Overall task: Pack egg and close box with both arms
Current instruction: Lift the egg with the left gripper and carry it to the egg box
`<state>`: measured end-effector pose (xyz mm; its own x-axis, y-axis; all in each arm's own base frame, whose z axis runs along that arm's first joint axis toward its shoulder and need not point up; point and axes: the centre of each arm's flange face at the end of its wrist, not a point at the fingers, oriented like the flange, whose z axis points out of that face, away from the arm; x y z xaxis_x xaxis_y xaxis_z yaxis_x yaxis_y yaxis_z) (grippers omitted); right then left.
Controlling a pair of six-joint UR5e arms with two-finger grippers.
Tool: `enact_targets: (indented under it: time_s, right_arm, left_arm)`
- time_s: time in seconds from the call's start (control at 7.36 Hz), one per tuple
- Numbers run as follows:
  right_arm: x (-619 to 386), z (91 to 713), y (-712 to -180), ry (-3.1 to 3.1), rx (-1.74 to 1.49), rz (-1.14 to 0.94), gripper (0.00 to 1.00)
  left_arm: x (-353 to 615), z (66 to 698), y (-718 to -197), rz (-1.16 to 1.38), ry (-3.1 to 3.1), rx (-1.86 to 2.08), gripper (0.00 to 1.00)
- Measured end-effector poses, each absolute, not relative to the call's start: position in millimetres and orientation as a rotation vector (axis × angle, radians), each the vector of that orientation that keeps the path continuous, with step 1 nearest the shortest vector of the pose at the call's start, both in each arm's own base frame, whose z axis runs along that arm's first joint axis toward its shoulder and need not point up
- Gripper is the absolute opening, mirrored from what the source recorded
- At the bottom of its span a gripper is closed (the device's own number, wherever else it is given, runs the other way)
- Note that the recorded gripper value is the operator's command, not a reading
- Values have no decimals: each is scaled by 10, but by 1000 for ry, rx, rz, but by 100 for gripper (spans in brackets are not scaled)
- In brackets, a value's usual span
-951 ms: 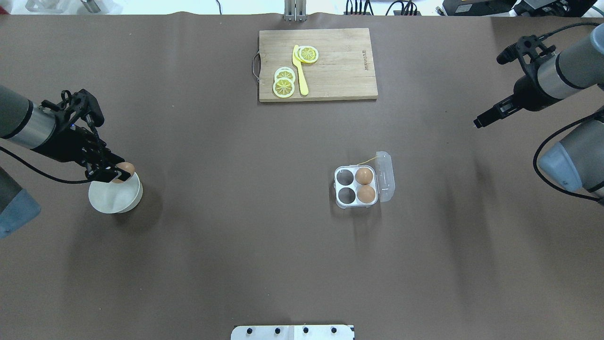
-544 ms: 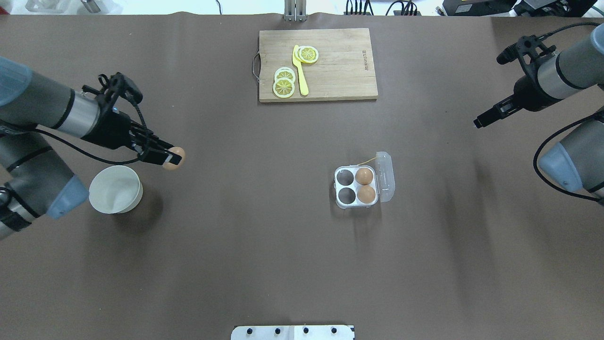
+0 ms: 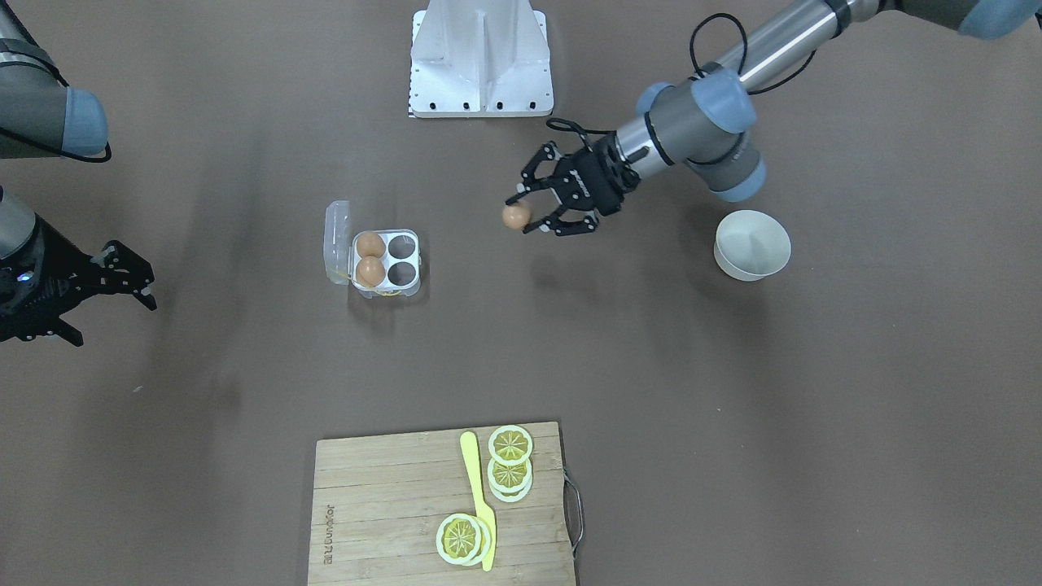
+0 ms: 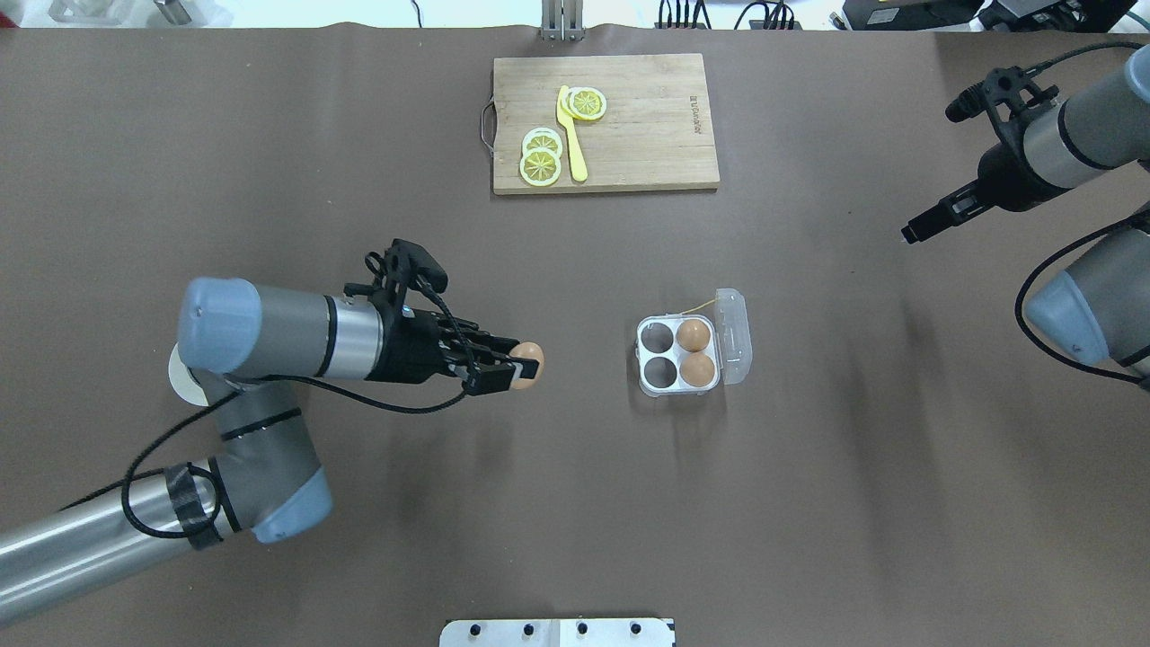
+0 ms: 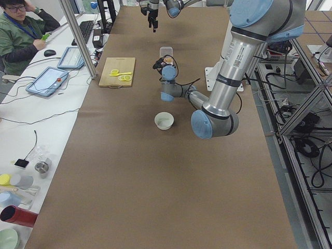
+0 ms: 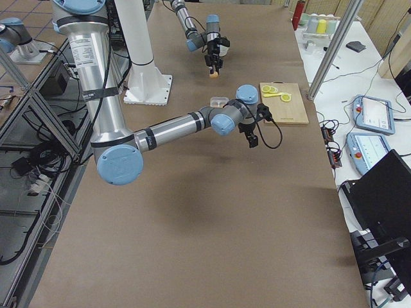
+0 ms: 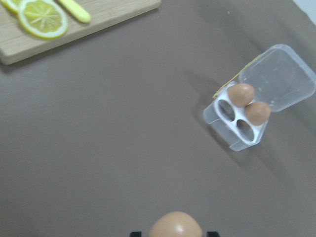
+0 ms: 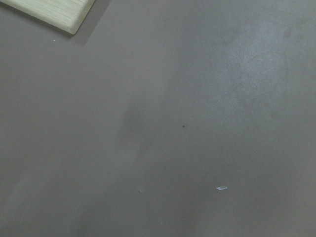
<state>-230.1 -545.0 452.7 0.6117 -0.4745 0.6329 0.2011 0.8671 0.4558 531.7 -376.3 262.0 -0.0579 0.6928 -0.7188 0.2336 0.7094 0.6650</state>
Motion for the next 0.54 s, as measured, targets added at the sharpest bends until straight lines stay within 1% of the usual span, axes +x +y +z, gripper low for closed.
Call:
enact_targets:
  time_s: [0.14,0.27,0.54]
  right_arm:
    - [-2302,4522,-5452,-826,360,-400,100]
    - [-2306,4510,-5459,-827,362,-401,100]
    - [-2320,4469,-5483,-829,368,-402,100]
  left_arm:
    - [5540,2332,-3576,404,1693,813,0]
    - [5689,2109,-3514,373,1733,852,0]
    - [5853,1988,-3524,379,1734,930,0]
